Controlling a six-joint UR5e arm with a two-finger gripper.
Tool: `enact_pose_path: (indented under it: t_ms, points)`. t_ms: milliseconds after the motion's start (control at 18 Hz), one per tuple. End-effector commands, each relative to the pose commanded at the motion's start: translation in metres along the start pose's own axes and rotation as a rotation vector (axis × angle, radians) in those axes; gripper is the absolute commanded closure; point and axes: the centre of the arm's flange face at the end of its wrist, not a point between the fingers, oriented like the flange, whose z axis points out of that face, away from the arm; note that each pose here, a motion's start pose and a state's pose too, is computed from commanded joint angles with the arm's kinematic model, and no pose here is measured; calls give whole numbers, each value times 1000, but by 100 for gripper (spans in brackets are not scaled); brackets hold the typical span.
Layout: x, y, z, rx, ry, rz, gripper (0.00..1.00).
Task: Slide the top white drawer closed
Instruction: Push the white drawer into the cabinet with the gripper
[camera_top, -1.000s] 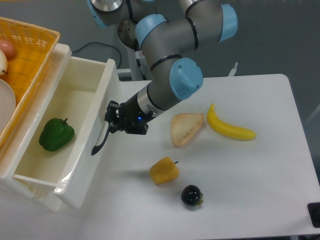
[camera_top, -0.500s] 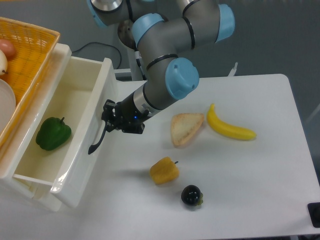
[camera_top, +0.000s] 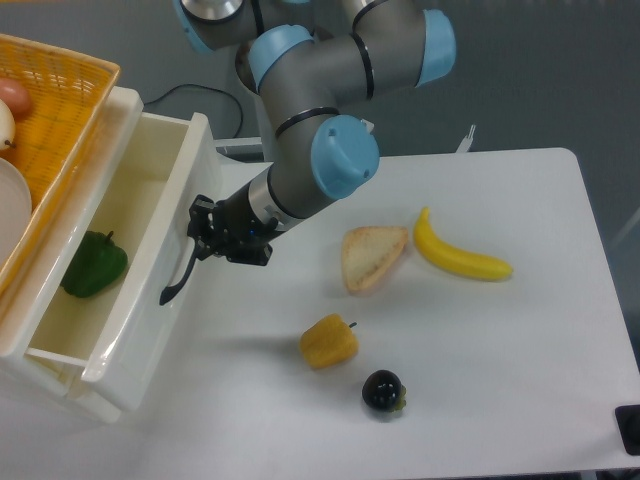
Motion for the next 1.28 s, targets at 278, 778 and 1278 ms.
enact_pose_path:
  t_ms: [278, 778, 1278]
  points:
    - [8, -3, 8, -8, 9, 10, 88]
    - [30, -3, 20, -18, 23, 34, 88]
    - [45, -7, 25, -14, 36, 56, 87]
